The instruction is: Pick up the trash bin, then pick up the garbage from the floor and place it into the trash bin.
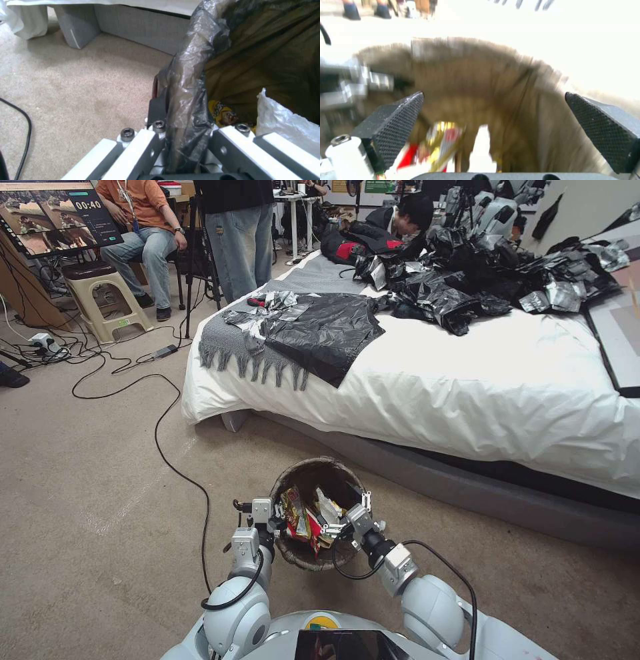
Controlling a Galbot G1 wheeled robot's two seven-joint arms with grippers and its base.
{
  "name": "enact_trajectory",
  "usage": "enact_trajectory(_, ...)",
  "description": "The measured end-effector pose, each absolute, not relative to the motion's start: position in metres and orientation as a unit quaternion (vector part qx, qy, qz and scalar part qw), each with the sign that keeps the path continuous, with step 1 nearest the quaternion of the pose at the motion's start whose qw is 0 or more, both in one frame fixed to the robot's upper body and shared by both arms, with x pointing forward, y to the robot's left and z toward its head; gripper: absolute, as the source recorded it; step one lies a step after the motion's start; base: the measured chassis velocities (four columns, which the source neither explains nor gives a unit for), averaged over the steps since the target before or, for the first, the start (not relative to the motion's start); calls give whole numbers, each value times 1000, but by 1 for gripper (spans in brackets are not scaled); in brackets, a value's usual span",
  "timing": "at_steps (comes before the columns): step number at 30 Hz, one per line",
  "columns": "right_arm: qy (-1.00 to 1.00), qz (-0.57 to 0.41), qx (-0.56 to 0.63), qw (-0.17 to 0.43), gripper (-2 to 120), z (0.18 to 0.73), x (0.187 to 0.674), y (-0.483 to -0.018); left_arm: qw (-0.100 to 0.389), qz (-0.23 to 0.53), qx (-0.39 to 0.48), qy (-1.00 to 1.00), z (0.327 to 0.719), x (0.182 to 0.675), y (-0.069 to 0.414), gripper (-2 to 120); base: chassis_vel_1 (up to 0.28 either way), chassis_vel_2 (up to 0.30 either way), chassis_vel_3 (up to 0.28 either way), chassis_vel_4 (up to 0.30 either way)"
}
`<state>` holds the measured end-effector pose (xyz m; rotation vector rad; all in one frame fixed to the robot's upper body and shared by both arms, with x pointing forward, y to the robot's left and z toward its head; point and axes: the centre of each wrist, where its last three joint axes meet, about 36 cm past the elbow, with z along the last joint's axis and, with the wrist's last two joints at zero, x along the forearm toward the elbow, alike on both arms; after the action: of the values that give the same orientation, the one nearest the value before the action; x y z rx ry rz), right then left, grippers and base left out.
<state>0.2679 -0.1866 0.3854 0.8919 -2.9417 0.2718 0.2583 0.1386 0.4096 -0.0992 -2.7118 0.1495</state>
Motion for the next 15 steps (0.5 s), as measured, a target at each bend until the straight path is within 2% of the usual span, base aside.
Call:
enact_trajectory(8, -970, 53, 227, -62, 100, 450, 284, -204, 203, 48, -28, -978, 408, 257, 142, 0, 0, 0, 0, 0)
enact_trajectory(15, -987, 41, 124, -92, 100, 486, 299, -229, 194, 42, -17, -980, 406, 256, 145, 0, 0, 0, 0, 0)
